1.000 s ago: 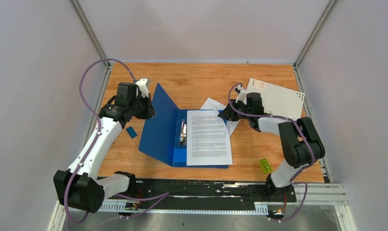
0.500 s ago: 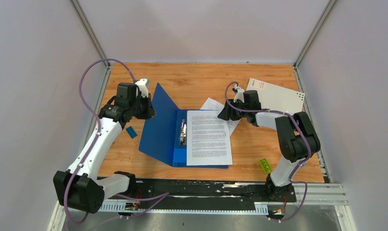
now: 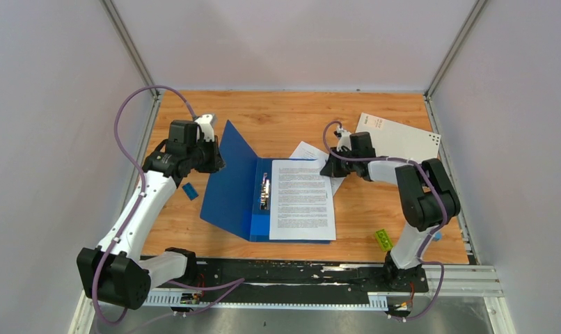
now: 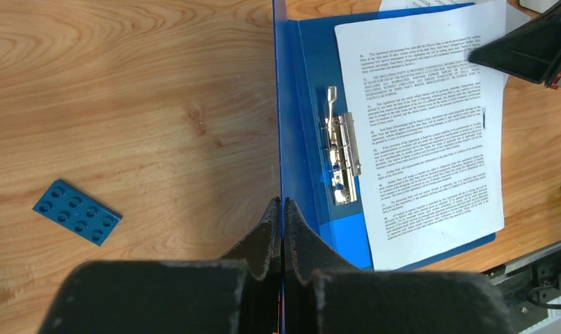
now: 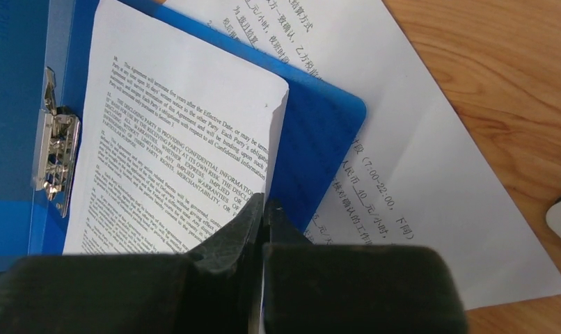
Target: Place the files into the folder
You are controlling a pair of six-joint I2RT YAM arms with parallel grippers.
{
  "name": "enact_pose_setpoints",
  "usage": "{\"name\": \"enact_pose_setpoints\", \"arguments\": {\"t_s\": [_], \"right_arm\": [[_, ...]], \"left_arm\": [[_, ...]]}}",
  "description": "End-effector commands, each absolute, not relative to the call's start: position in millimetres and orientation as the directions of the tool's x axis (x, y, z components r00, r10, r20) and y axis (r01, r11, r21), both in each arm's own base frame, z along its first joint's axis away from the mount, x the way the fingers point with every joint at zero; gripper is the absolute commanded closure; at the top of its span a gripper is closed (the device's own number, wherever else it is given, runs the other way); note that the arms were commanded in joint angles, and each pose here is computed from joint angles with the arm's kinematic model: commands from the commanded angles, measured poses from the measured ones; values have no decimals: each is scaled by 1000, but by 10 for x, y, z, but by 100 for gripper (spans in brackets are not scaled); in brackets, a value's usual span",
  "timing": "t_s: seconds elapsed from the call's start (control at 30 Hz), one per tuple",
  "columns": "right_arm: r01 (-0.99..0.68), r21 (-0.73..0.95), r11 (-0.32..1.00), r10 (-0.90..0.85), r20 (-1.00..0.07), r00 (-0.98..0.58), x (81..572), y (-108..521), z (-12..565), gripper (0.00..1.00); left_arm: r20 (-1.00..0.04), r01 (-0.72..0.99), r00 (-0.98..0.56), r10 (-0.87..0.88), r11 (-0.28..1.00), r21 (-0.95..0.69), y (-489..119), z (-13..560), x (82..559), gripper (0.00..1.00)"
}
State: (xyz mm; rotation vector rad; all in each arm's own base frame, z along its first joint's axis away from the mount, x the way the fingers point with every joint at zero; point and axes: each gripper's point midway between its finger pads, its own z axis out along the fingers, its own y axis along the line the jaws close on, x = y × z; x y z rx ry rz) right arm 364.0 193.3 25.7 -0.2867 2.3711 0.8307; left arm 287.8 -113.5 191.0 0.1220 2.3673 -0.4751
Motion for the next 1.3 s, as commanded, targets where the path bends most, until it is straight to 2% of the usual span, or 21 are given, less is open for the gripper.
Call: {"name": "enact_pose_setpoints", "arguments": {"t_s": [0.0, 0.23, 0.47, 0.67, 0.97, 1.27], "right_arm": [[-469, 479, 742, -21, -682, -731, 3669, 1990, 733, 100], [-652, 497, 573, -123, -734, -668, 3254, 2211, 942, 100], [-739, 495, 457, -89, -801, -591, 3236, 2363, 1174, 100], [-703, 507, 498, -63, -788, -613, 3427, 2372, 1131, 100], [-510, 627, 588, 71, -668, -740, 3681, 2359, 841, 100], [-415, 653, 634, 157, -634, -757, 3705, 2238, 748, 100]], "left_arm": [[-677, 215, -735, -38, 934, -286, -1108, 1916, 2845, 100], [-686, 215, -727, -36, 937, -276, -1094, 1931, 2870, 100], [-683, 224, -730, -28, 934, -278, -1105, 1914, 2861, 100], [-686, 225, -727, -31, 933, -280, -1108, 1931, 2859, 100], [-685, 223, -727, -49, 927, -303, -1138, 1958, 2844, 100], [-687, 202, -724, -65, 932, -301, -1109, 1956, 2828, 100]]}}
